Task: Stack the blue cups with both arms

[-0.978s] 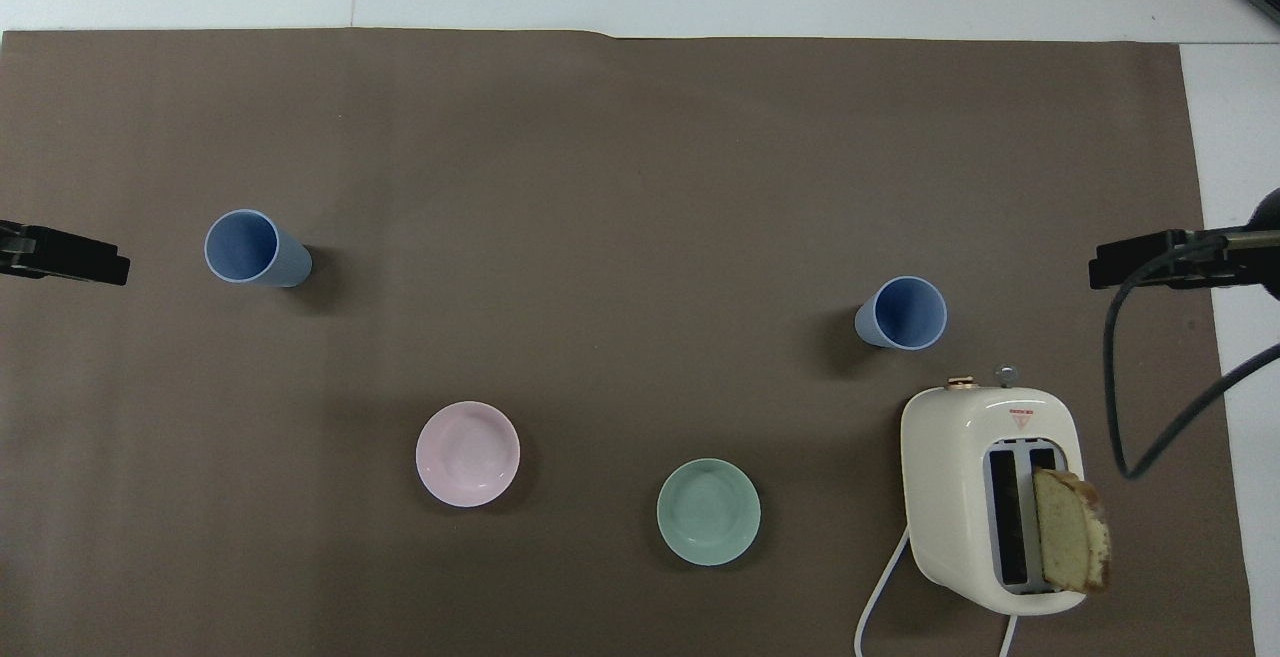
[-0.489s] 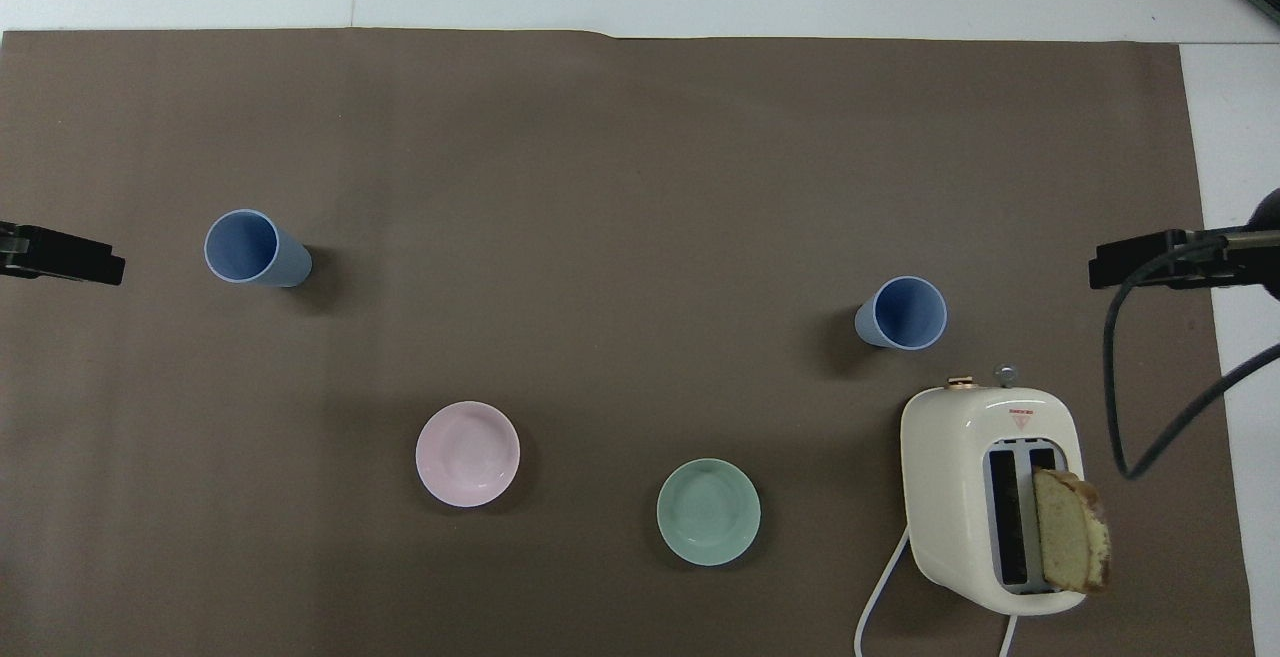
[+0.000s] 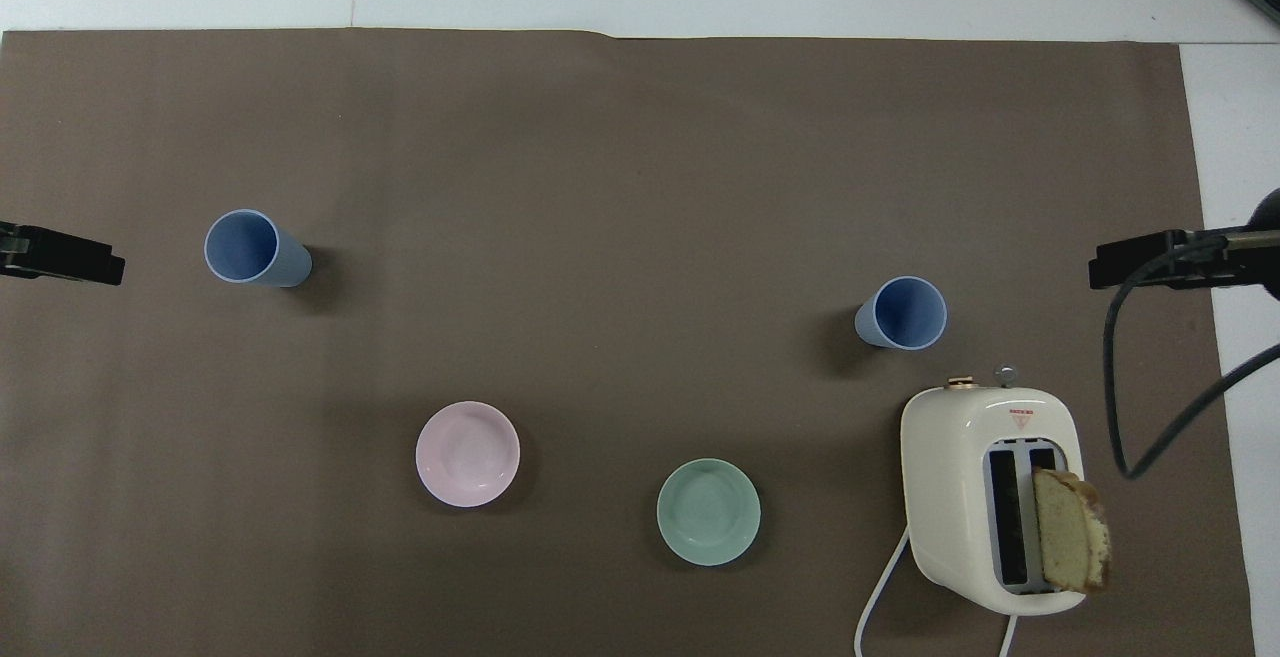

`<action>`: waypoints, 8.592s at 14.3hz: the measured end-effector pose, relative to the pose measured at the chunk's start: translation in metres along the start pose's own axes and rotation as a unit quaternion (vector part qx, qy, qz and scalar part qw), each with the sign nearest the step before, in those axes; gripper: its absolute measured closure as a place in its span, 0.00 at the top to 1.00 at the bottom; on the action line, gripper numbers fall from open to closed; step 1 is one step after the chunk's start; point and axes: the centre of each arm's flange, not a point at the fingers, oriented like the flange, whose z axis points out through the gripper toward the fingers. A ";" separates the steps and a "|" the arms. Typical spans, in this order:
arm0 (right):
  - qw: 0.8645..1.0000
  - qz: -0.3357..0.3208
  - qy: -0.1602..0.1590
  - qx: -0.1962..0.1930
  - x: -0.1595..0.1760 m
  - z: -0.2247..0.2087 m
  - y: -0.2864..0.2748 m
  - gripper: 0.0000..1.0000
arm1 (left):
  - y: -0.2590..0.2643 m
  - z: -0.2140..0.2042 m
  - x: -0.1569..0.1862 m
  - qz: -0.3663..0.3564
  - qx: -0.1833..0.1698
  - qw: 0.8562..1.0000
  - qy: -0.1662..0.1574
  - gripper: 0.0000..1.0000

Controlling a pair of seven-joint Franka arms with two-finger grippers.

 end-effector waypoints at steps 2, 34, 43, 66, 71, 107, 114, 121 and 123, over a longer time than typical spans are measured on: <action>1.000 0.000 0.000 0.000 0.000 0.000 0.000 1.00 | 0.000 0.000 0.000 0.000 0.000 1.000 0.000 1.00; 1.000 0.000 0.000 0.000 0.000 0.000 0.000 1.00 | -0.006 -0.001 -0.001 -0.004 0.000 1.000 0.001 1.00; 1.000 0.000 0.000 0.000 0.000 0.000 0.000 1.00 | -0.008 0.028 0.006 -0.006 0.002 1.000 0.010 1.00; 1.000 0.000 0.000 0.000 0.000 0.000 0.000 1.00 | -0.032 0.205 0.053 -0.018 0.015 0.999 0.033 1.00; 1.000 0.000 0.000 0.000 0.000 0.000 0.000 1.00 | -0.035 0.225 0.053 -0.022 0.014 0.999 0.036 0.96; 1.000 0.000 -0.021 -0.001 0.001 0.033 0.000 1.00 | 0.283 0.239 0.043 -0.064 -0.030 0.996 0.061 0.05; 0.999 -0.002 -0.038 0.001 0.005 0.123 -0.002 1.00 | 0.313 0.260 0.034 -0.075 -0.034 0.995 0.061 0.08; 0.999 -0.006 -0.034 0.020 0.033 0.218 -0.005 1.00 | 0.298 0.239 0.038 -0.078 -0.027 0.995 0.052 0.90; 0.999 -0.011 -0.037 0.023 0.037 0.232 -0.012 1.00 | 0.275 0.210 0.039 -0.077 -0.022 0.996 0.044 1.00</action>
